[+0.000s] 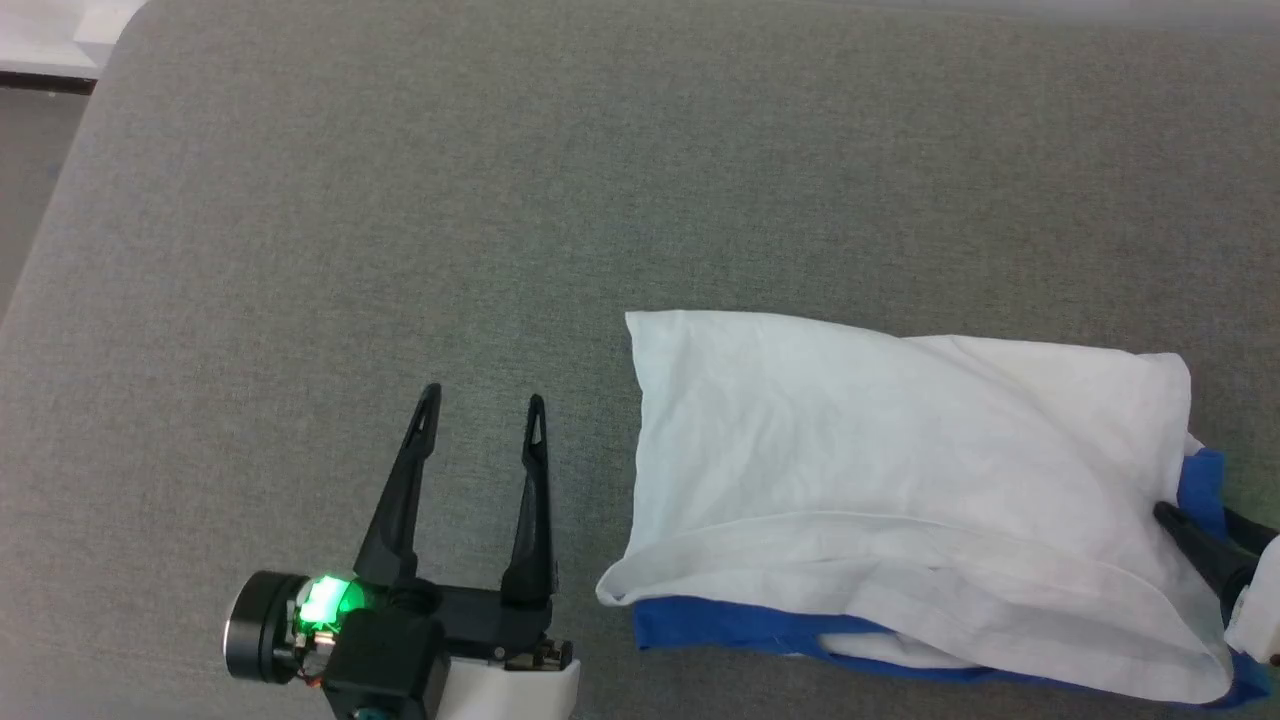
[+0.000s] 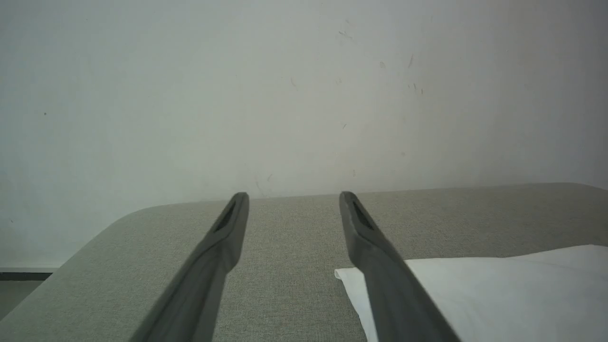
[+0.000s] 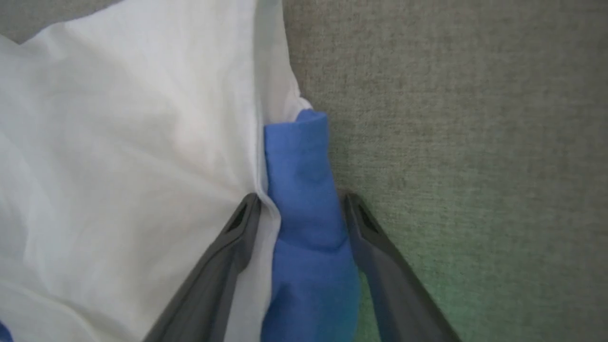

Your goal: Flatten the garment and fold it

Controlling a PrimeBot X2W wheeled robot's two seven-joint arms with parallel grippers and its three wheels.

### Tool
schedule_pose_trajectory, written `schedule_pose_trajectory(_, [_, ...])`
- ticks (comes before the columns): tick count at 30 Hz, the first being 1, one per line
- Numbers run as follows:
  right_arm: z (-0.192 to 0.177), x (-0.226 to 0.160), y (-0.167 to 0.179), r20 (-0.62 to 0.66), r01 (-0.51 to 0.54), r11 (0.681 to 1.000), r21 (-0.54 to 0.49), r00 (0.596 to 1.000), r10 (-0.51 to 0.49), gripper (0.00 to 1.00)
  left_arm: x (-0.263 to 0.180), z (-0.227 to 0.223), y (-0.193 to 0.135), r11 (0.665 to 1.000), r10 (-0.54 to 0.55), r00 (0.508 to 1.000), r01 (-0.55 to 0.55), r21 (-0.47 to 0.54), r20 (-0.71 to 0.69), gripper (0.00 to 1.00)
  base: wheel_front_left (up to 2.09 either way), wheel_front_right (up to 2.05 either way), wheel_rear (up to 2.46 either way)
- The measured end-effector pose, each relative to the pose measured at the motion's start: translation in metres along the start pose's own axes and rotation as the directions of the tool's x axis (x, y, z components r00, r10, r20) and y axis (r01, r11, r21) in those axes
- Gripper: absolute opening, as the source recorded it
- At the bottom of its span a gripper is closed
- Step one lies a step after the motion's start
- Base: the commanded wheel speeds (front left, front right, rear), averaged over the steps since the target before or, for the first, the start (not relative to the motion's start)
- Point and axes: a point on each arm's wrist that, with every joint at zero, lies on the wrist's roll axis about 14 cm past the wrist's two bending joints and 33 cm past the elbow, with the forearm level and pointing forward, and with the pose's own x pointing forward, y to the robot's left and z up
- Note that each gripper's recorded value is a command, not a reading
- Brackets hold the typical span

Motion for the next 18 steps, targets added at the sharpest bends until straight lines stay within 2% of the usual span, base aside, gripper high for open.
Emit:
schedule_pose_trajectory(1, [0.0, 0.002, 0.001, -0.012, -0.002, 1.0, -0.01, 1.0, 0.002, 0.07, 0.001, -0.001, 0.0, 1.0, -0.001, 1.0, 0.001, -0.002, -0.002, 1.0, 0.0, 0.0, 0.0])
schedule_pose_trajectory(2, [0.0, 0.003, 0.001, -0.019, -0.005, 1.0, -0.019, 1.0, 0.004, 0.0, 0.001, -0.002, 0.0, 1.0, 0.0, 1.0, 0.0, -0.003, -0.004, 1.0, 0.0, 0.0, 0.0])
schedule_pose_trajectory(5, [0.001, 0.005, 0.006, -0.017, -0.019, 1.0, -0.014, 1.0, 0.019, 0.0, 0.001, -0.004, 0.0, 1.0, -0.001, 1.0, 0.001, -0.003, -0.009, 1.0, 0.0, 0.0, 0.0])
schedule_pose_trajectory(10, [0.012, -0.001, -0.001, 0.059, 0.002, 0.999, 0.034, 0.998, -0.004, 0.0, 0.001, -0.001, -0.001, 1.0, -0.015, 1.0, 0.015, 0.0, 0.0, 1.0, 0.0, 0.0, 0.0])
schedule_pose_trajectory(14, [0.031, -0.019, -0.038, 0.143, 0.104, 0.992, 0.075, 0.983, -0.114, 0.0, 0.0, 0.004, -0.001, 1.0, -0.022, 1.0, 0.022, -0.004, 0.015, 1.0, 0.0, 0.0, 0.0])
schedule_pose_trajectory(18, [0.041, -0.047, -0.085, 0.183, 0.239, 0.965, 0.111, 0.949, -0.256, 0.0, -0.003, 0.007, -0.002, 0.999, -0.033, 0.999, 0.033, -0.014, 0.019, 1.0, 0.0, 0.0, 0.0])
